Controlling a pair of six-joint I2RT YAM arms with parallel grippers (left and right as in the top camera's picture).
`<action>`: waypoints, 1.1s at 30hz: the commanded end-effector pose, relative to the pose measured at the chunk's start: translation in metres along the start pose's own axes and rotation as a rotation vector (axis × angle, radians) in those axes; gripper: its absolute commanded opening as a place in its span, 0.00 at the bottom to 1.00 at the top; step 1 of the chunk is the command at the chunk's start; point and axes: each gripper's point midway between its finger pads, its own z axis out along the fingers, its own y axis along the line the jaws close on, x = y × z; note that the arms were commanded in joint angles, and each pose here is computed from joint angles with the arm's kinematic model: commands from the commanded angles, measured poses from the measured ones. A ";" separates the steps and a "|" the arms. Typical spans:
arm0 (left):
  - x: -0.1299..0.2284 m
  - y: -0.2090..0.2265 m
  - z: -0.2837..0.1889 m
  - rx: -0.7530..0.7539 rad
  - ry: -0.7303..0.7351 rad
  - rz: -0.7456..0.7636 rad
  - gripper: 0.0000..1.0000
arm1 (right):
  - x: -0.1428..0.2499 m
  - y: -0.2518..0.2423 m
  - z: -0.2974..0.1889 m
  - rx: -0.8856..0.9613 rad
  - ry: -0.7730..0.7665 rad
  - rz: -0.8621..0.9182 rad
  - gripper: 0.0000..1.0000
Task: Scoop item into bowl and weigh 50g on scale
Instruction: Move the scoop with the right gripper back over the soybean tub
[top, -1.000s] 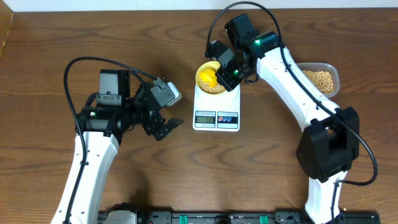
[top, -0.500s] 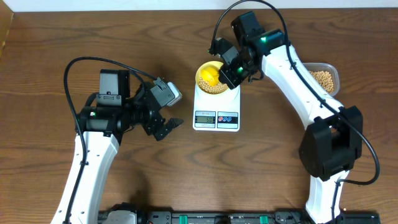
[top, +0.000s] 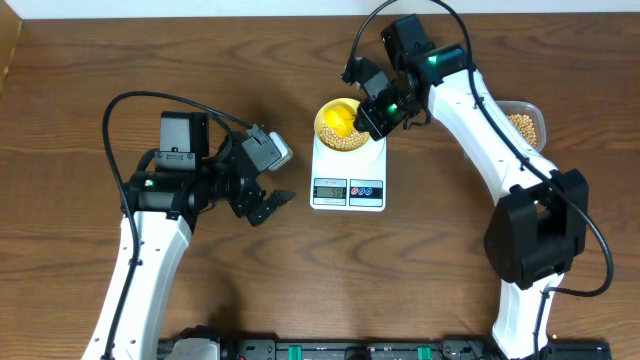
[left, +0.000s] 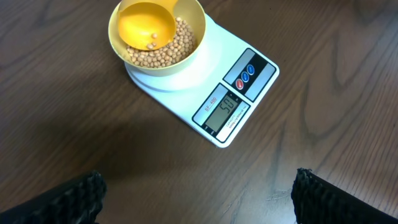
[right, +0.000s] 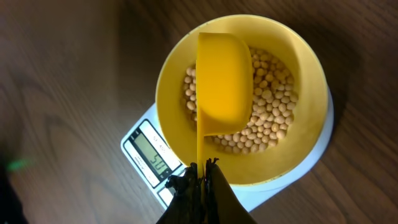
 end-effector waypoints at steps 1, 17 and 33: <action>0.002 0.002 0.001 -0.004 0.007 0.009 0.97 | -0.011 0.004 -0.010 -0.018 -0.036 0.002 0.01; 0.002 0.002 0.001 -0.004 0.007 0.010 0.98 | -0.033 0.019 -0.055 -0.218 -0.156 0.048 0.01; 0.002 0.002 0.001 -0.004 0.007 0.009 0.98 | -0.017 -0.042 -0.147 -0.289 -0.359 0.249 0.01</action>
